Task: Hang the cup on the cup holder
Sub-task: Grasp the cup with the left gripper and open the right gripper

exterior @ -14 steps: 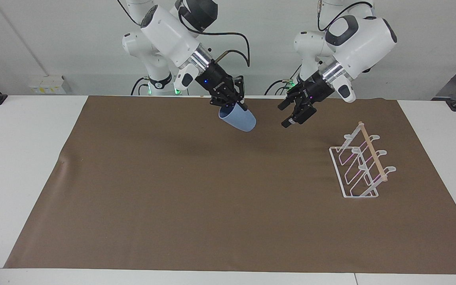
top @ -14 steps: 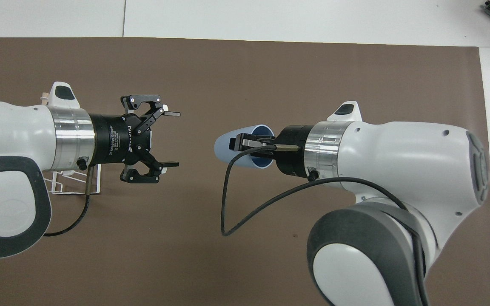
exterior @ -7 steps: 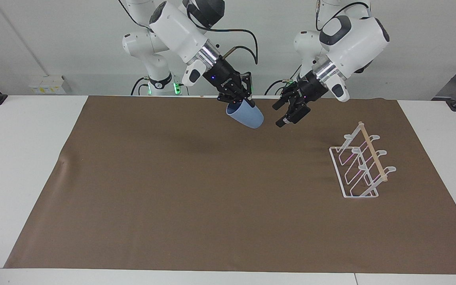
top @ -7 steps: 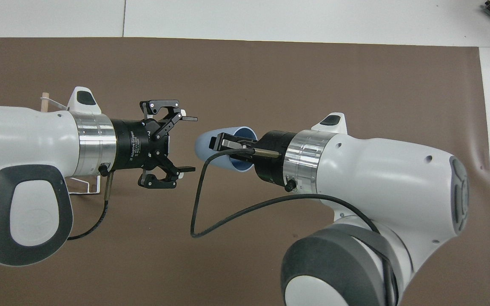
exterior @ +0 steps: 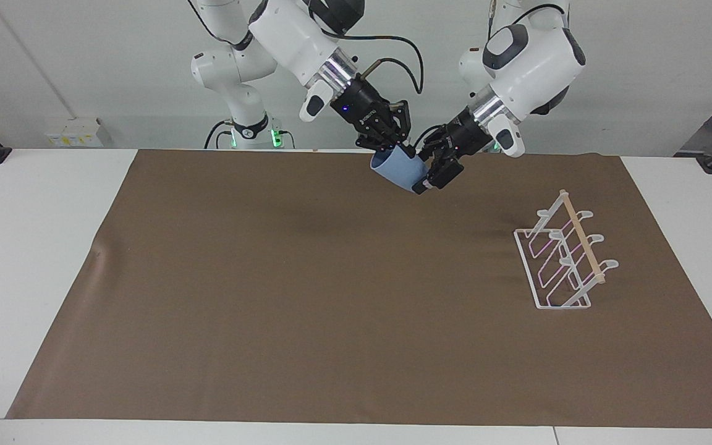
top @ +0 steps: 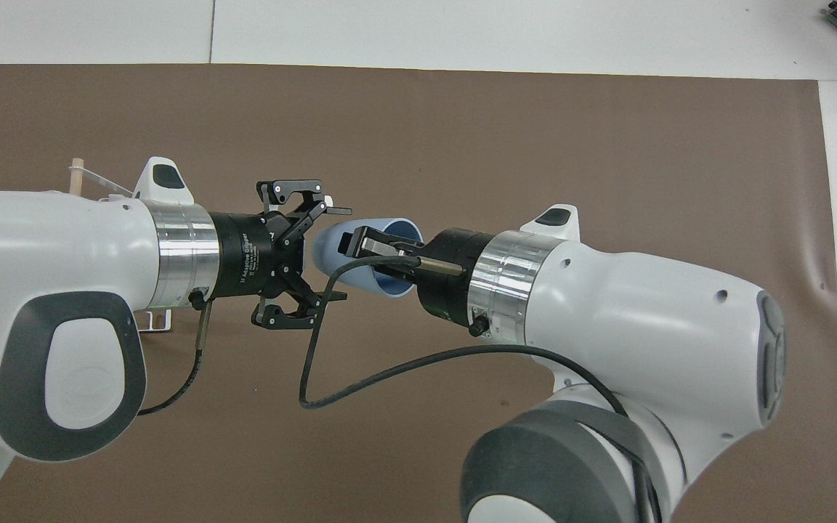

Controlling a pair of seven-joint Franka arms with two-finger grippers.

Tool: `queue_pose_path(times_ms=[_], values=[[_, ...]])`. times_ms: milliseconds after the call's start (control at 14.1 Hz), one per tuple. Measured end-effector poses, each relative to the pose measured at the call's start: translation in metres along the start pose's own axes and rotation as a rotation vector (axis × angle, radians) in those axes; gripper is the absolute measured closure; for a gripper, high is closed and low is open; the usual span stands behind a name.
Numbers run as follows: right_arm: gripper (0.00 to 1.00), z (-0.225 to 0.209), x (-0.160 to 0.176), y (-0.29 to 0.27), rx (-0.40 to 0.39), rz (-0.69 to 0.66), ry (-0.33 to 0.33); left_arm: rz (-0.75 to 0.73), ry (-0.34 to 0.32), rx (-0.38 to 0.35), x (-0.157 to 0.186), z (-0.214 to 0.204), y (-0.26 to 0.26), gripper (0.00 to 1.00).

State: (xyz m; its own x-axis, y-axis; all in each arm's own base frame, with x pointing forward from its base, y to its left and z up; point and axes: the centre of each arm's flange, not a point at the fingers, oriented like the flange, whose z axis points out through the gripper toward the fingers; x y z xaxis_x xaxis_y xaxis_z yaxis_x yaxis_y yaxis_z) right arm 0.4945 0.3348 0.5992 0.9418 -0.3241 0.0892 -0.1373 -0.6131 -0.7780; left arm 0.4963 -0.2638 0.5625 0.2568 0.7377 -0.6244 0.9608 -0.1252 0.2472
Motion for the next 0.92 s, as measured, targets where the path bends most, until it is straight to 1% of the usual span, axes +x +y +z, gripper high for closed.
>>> queue_pose_path(times_ms=[283,354,425,566,920], values=[[0.95,0.0000,0.0000,0.0000,0.000,0.000,0.000,0.003,0.001,-0.018,-0.0016,-0.0005,0.0013,0.00],[0.95,0.0000,0.0000,0.0000,0.000,0.000,0.000,0.006,0.002,-0.029,-0.0029,-0.0004,0.0020,0.06],[0.95,0.0000,0.0000,0.0001,0.000,0.000,0.000,0.009,0.002,-0.033,-0.0045,0.0004,0.0019,0.06],[0.95,-0.0012,0.0022,0.0018,-0.001,0.004,0.004,0.013,0.003,-0.032,-0.0060,0.0030,0.0007,0.27],[0.95,-0.0003,0.0018,0.0028,-0.003,0.005,0.002,0.011,0.004,-0.030,-0.0050,0.0041,0.0001,0.28]])
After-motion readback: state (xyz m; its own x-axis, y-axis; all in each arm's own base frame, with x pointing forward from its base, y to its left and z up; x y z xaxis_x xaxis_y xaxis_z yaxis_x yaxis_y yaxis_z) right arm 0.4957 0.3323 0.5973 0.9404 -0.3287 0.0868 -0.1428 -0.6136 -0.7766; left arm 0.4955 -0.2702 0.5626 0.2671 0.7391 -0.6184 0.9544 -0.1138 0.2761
